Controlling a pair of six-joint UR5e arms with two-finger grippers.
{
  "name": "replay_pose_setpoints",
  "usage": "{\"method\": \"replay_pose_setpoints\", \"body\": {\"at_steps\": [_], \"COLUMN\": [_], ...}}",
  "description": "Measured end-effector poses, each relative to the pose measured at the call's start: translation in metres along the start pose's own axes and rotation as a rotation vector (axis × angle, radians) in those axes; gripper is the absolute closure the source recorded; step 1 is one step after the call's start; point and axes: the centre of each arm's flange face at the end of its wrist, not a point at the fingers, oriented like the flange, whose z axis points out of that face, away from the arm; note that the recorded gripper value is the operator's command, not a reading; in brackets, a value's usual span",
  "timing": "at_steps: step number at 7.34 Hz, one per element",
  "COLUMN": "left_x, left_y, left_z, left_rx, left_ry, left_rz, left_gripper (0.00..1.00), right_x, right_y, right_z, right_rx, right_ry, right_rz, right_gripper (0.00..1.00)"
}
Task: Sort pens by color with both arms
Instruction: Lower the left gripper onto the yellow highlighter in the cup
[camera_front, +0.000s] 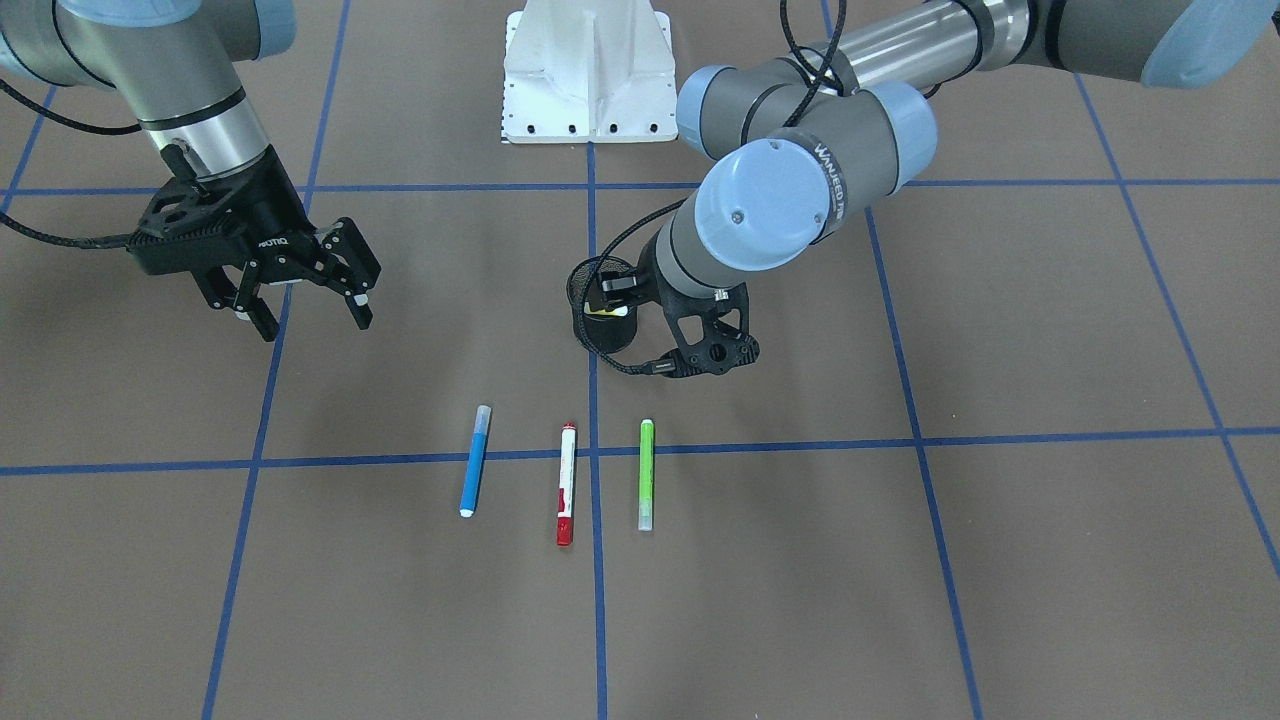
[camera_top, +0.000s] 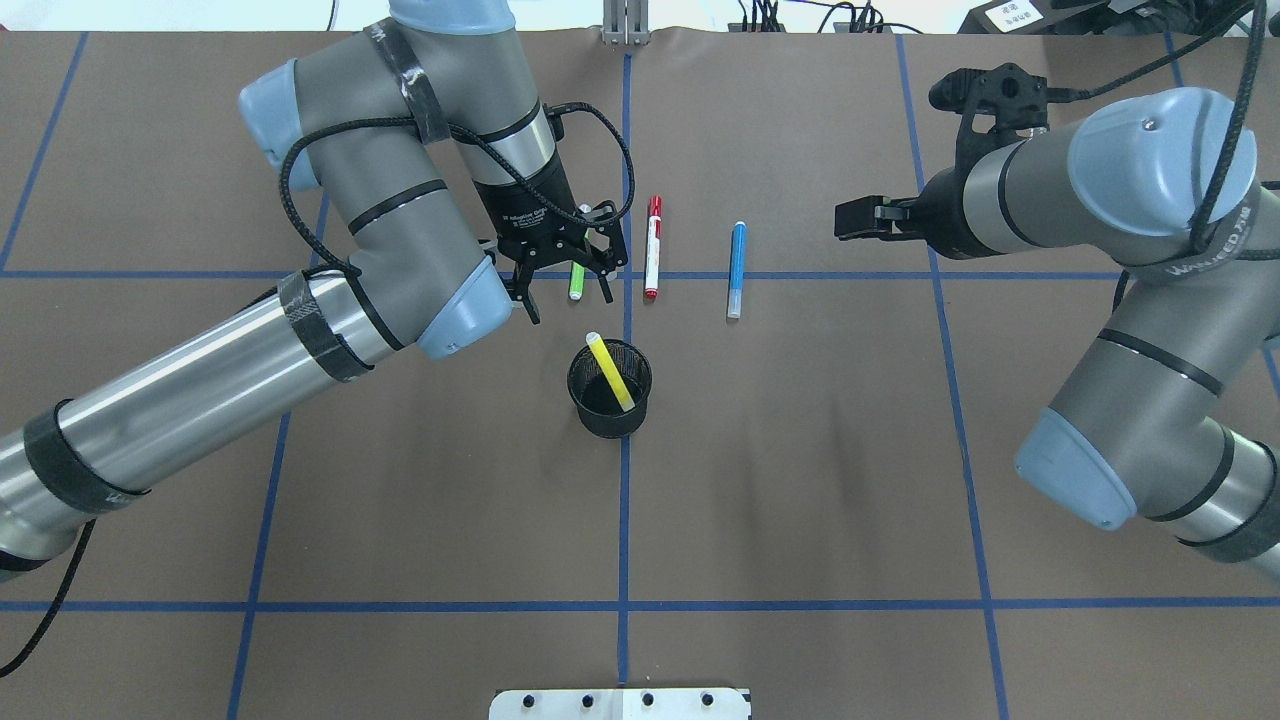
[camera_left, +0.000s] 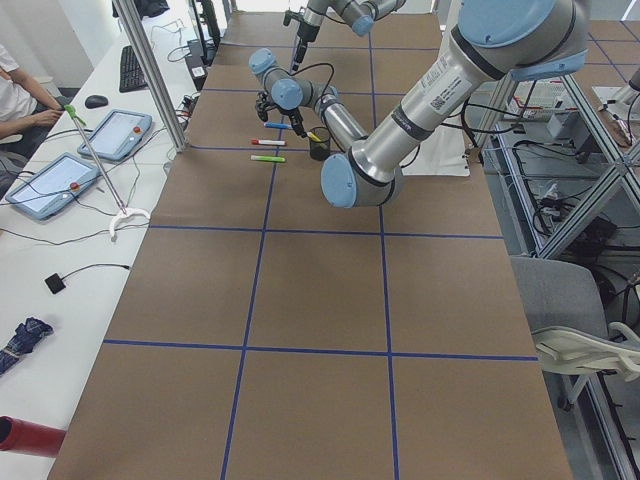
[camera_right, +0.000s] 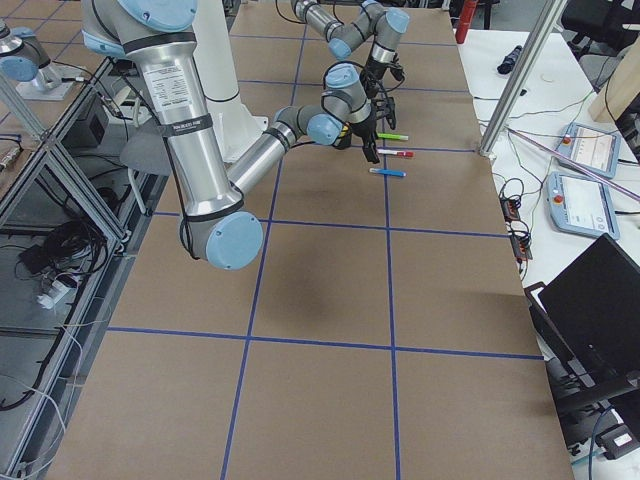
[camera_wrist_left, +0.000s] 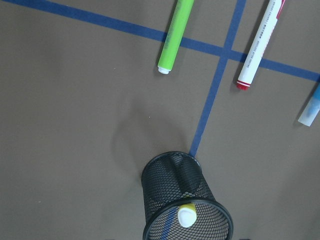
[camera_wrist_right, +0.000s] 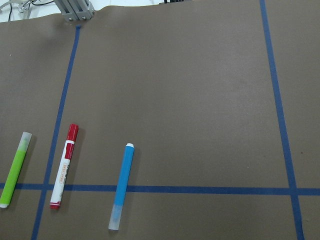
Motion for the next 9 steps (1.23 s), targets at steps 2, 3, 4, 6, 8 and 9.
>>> {"method": "replay_pose_setpoints", "body": {"at_steps": [2, 3, 4, 6, 8, 9], "left_x": [0.006, 0.009, 0.012, 0.016, 0.019, 0.019], "left_y": [0.005, 0.009, 0.010, 0.010, 0.008, 0.006], "left_z": [0.013, 0.020, 0.023, 0.028, 0.033, 0.035], "left_rx": [-0.015, -0.022, -0.026, -0.030, -0.030, -0.029], "left_ry": [-0.005, -0.009, -0.012, -0.017, -0.019, -0.018], "left_rz": [-0.027, -0.034, -0.037, -0.040, -0.038, -0.036], "left_gripper": [0.31, 0.32, 0.34, 0.35, 0.35, 0.37], "right_x": [0.000, 0.001, 0.002, 0.003, 0.003, 0.003], "right_y": [0.000, 0.000, 0.001, 0.001, 0.001, 0.001], "right_z": [0.000, 0.001, 0.001, 0.001, 0.001, 0.001], "right_rx": [0.000, -0.001, -0.001, -0.002, -0.001, -0.001], "right_ry": [0.001, 0.001, 0.003, 0.005, 0.005, 0.005], "right_rz": [0.000, -0.001, -0.001, 0.000, -0.001, -0.001], "right_gripper": [0.02, 0.02, 0.02, 0.02, 0.02, 0.02]}}
